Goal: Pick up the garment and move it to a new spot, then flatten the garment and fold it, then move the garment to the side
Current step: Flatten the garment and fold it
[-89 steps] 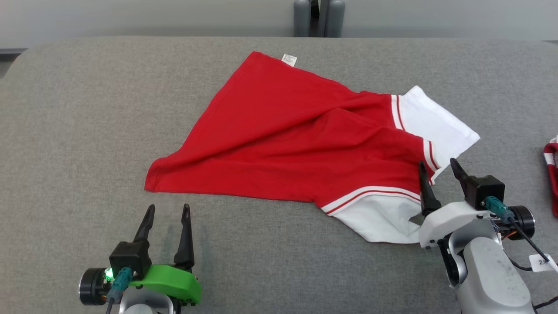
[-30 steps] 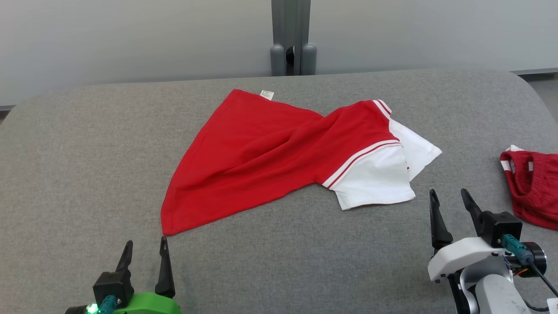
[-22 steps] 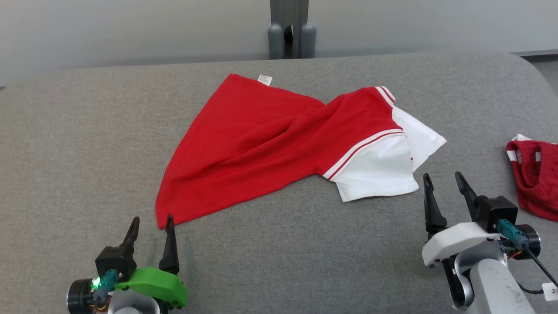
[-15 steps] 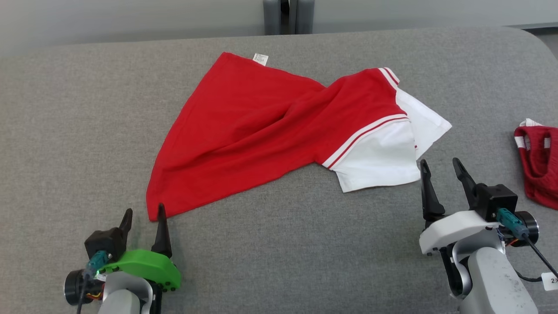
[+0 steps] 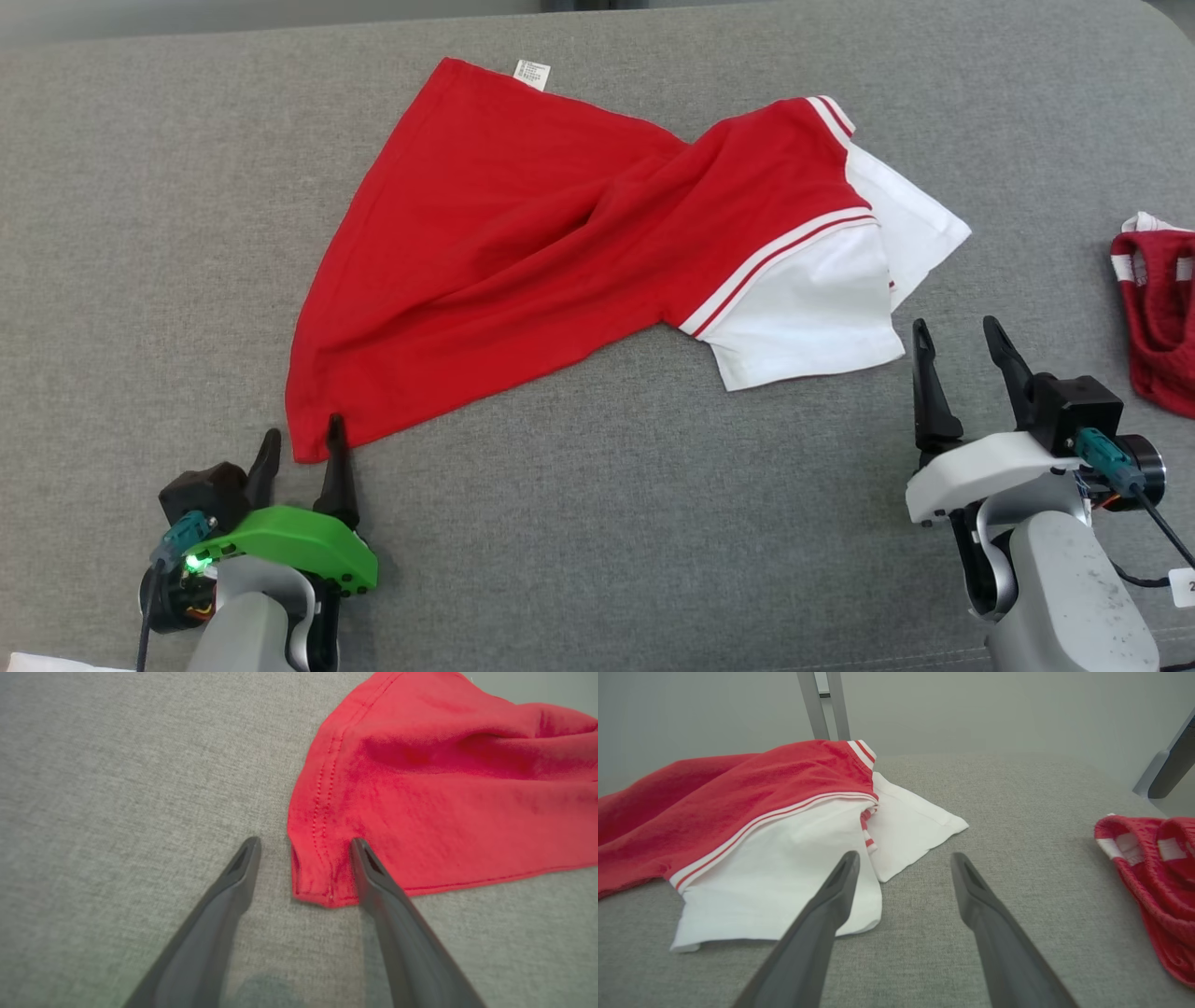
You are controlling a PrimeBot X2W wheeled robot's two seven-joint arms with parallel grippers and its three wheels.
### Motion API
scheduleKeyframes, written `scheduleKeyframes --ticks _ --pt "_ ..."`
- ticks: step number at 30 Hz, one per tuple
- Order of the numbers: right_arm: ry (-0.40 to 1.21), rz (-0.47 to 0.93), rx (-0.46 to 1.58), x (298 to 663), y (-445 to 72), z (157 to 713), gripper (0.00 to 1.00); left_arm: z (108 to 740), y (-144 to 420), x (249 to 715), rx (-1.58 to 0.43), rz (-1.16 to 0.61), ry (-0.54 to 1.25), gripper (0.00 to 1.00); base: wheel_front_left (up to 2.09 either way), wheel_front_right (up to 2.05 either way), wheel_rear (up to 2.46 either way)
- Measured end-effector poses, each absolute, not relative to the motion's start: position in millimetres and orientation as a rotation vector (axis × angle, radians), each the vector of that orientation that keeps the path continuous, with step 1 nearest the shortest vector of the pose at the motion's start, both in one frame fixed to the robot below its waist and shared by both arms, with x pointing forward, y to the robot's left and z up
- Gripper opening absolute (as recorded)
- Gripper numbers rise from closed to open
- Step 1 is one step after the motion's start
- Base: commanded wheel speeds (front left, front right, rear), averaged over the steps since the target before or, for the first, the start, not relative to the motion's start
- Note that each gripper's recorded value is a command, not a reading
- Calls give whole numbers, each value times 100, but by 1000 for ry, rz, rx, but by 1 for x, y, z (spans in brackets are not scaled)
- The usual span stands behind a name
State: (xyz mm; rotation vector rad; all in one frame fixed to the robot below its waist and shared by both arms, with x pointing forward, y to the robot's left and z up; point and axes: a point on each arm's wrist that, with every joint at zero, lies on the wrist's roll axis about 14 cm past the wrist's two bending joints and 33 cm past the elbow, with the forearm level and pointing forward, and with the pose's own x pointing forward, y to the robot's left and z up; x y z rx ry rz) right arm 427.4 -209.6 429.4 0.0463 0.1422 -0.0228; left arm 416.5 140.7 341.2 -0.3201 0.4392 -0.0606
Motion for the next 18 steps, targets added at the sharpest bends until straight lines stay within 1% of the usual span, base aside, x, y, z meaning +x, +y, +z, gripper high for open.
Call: scheduleKeyframes --ticks 1,2,3,8,18 --pt "144 -22 47 427 -209 429 100 341 140 417 -328 -62 439 23 0 0 0" --pt "147 -21 49 428 -209 428 100 341 138 417 -333 -68 439 14 0 0 0" --pt "150 -20 52 428 -208 426 100 341 136 417 -333 -75 442 0 0 0 0" --pt "164 -15 62 431 -205 421 100 340 121 416 -355 -114 454 0 0 0 0" --pt "202 10 135 444 -189 406 100 344 126 419 -343 -104 435 0 0 0 0"
